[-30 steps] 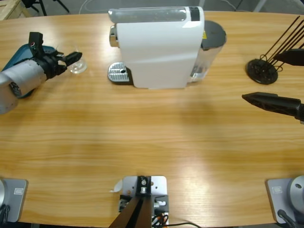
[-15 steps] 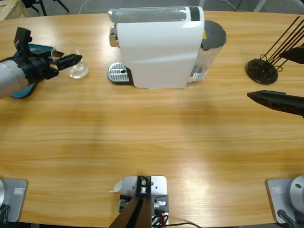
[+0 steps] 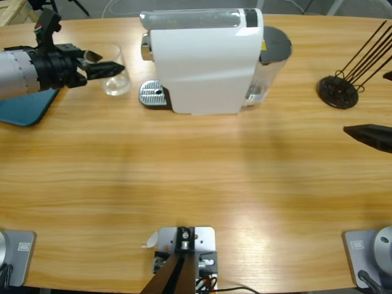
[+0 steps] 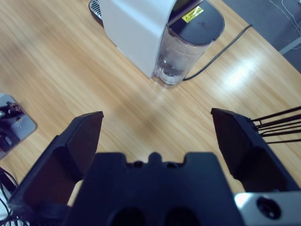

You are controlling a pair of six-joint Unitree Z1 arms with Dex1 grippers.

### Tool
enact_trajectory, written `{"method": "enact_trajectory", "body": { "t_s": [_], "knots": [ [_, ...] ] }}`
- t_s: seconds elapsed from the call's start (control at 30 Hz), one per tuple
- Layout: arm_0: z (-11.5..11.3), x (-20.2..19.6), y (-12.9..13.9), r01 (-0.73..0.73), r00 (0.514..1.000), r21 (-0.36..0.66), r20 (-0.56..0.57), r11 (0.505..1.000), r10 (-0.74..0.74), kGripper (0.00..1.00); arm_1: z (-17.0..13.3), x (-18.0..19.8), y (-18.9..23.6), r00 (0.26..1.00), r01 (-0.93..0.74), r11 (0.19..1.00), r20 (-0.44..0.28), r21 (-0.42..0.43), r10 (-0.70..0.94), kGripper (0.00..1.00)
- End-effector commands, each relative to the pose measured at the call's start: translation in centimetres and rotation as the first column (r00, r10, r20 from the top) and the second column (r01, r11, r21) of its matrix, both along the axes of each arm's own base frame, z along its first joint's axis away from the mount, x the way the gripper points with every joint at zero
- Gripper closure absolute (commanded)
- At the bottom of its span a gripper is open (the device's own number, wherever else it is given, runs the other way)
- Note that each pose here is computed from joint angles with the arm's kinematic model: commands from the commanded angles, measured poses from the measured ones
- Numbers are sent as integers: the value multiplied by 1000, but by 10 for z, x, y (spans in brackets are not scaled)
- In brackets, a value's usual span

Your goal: Pour coffee

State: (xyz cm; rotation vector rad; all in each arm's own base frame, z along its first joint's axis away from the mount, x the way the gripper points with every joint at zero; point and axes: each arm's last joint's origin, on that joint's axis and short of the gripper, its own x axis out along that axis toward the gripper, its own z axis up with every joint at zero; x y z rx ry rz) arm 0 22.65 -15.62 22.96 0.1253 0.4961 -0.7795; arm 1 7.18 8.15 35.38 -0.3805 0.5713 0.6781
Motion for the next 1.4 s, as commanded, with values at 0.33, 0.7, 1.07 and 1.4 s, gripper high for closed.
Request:
{"method": "enact_trajectory", "body": {
  "t_s": [0.33, 0.7, 1.07, 1.4],
  "knots": [
    [-44, 20, -41, 138, 986, 30, -100, 990, -134, 685, -11, -14, -23, 1000, 25, 999, -12, -29, -25, 18],
    [-52, 33, -53, 149, 984, 26, -104, 988, -146, 685, -11, -16, -27, 999, 37, 999, -13, -33, -37, 23],
    [-69, 30, -54, 158, 976, 52, -158, 986, -148, 13, -11, -18, -30, 999, 38, 999, -13, -34, -39, 23],
    [-70, 19, -48, 172, 971, 53, -178, 984, -160, 0, -10, -18, -30, 999, 38, 999, -13, -33, -39, 23]
  ]
}}
